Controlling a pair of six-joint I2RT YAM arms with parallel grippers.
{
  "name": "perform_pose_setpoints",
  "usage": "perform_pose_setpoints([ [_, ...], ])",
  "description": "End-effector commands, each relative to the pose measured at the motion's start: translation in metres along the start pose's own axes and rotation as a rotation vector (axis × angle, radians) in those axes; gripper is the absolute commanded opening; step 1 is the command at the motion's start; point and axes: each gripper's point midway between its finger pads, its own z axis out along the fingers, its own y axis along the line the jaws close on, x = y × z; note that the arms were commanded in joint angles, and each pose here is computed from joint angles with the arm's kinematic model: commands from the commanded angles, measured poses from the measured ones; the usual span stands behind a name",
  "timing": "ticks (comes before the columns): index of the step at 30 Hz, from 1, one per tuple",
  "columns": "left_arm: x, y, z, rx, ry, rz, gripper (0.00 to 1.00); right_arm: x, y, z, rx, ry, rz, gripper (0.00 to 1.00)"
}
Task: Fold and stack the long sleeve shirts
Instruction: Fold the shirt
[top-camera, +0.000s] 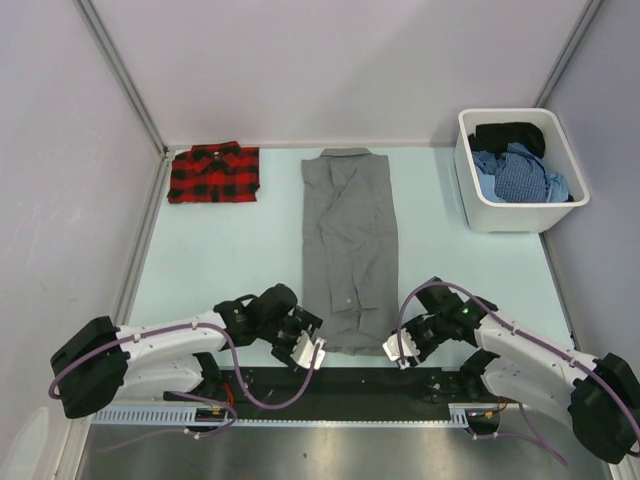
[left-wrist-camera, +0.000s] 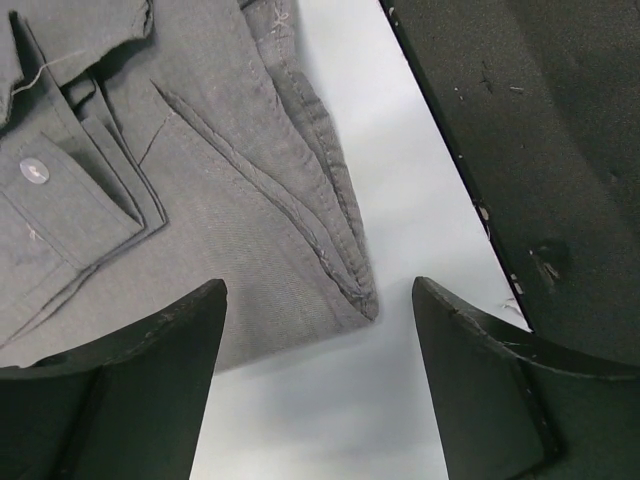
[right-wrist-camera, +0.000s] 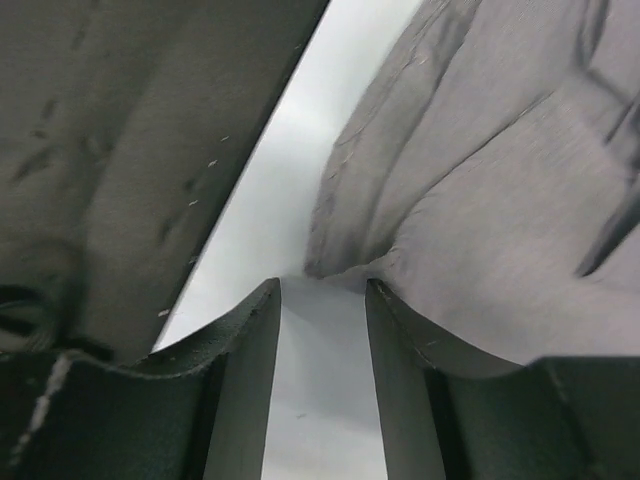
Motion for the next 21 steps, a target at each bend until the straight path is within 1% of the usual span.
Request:
perform_pose_setpoints([
  [1,0.013,-0.019,0.004,0.062,0.04,0.038,0.79,0.001,-0.022,0.006,0.073,0.039,-0.09,0.45],
  [6,0.019,-0.032,0.008,0.112,0.061,0.062,0.73,-0.002,-0.019,0.014,0.058,0.047,-0.117,0.48],
  [7,0.018,-0.03,0.008,0.113,0.063,0.067,0.69,-0.001,-0.019,0.015,0.057,0.051,-0.117,0.47],
  [9,0.02,-0.033,0.01,0.13,0.076,0.063,0.65,-0.001,-0.022,0.016,0.073,0.055,-0.099,0.47],
  [10,0.019,-0.032,0.01,0.13,0.076,0.059,0.58,-0.001,-0.021,0.017,0.076,0.057,-0.092,0.45],
  [11,0.019,-0.032,0.01,0.132,0.079,0.057,0.56,0.0,-0.027,0.017,0.104,0.063,-0.097,0.45],
  [14,0.019,-0.031,0.01,0.125,0.08,0.05,0.47,0.002,-0.034,0.016,0.149,0.076,-0.102,0.33],
  [15,0.018,-0.029,0.01,0.12,0.078,0.049,0.43,0.002,-0.037,0.016,0.163,0.078,-0.096,0.2],
  [16,0.017,-0.027,0.01,0.11,0.08,0.026,0.33,0.002,-0.042,0.014,0.188,0.087,-0.086,0.1],
  [17,0.015,-0.022,0.01,0.095,0.076,0.015,0.29,0.001,-0.046,0.012,0.204,0.088,-0.078,0.0],
  [18,0.015,-0.02,0.01,0.083,0.086,-0.005,0.26,0.001,-0.048,0.011,0.216,0.088,-0.068,0.0],
  [21,0.008,-0.015,0.006,0.075,0.081,-0.064,0.1,-0.005,-0.061,0.0,0.266,0.095,-0.024,0.0],
])
